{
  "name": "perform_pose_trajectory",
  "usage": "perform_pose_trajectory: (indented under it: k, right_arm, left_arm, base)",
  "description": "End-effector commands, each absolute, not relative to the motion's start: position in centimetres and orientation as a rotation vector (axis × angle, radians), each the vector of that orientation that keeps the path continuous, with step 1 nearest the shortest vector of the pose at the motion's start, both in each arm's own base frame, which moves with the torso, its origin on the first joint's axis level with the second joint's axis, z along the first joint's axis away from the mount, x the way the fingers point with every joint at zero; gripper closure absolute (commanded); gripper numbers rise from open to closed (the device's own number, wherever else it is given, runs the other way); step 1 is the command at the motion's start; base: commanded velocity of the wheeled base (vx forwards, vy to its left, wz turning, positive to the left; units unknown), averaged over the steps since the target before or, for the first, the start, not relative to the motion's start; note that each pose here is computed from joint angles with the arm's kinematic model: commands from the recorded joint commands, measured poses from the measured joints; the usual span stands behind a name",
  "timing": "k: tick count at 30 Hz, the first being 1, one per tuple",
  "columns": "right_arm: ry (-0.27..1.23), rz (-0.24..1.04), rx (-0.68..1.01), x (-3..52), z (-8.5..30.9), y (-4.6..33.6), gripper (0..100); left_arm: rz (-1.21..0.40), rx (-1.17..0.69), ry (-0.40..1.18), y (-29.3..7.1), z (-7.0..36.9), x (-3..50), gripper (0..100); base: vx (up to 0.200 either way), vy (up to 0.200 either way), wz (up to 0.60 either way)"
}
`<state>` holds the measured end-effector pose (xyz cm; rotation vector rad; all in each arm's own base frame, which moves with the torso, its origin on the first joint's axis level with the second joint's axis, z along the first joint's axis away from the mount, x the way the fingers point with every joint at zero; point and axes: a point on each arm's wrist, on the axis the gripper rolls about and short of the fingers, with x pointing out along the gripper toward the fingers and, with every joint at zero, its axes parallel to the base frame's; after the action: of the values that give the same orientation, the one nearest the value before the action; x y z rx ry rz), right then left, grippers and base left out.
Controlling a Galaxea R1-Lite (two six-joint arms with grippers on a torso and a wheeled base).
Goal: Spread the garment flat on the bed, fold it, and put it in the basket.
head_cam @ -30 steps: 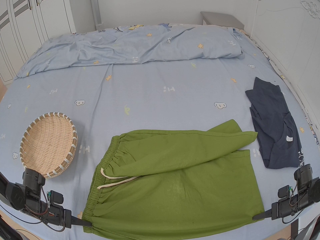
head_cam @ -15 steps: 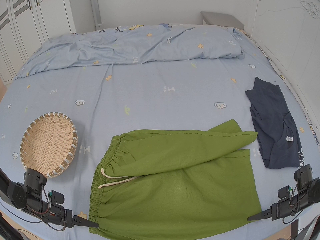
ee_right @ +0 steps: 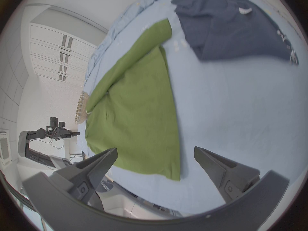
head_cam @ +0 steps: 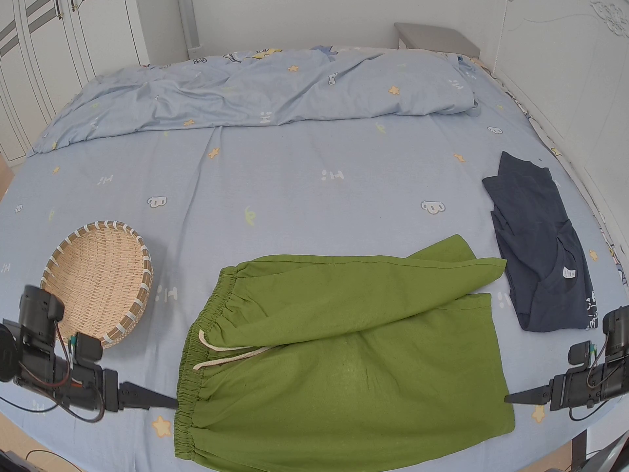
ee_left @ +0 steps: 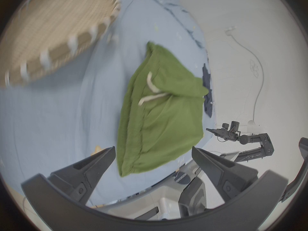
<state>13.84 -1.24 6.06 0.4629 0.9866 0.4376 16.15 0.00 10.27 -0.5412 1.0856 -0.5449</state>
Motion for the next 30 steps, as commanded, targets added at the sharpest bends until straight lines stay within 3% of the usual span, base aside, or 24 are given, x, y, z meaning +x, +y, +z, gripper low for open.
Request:
perform_pose_trajectory:
  k: [1,6,9,17,30]
  right_arm:
    - [0.753,0.402,0.381,15.8,10.2,-2.5,0]
    - [0.63,0.411,0.319,18.7,13.5,-3.1,0]
    - [0.578,0.404,0.274,23.0,15.6,-3.3,0]
    - [0.447,0.416,0.175,27.9,19.7,-2.1,0]
    - [0.462,0.447,0.17,28.9,19.1,-1.1,0]
  left_arm:
    - [-0.602,-0.465,0.892,-0.6,16.6,17.8,0]
    - [-0.663,-0.434,0.863,-1.7,18.0,21.3,0]
    - [-0.685,-0.428,0.838,-2.8,18.2,26.2,0]
    - [-0.643,-0.403,0.762,-5.5,18.9,33.8,0]
    - [-0.587,-0.368,0.803,-7.9,15.0,40.5,0]
  base:
    - [0.0,0.0,0.0]
    - [0.0,0.0,0.0]
    - [0.0,0.0,0.0]
    - [0.0,0.0,0.0]
    - [0.0,0.0,0.0]
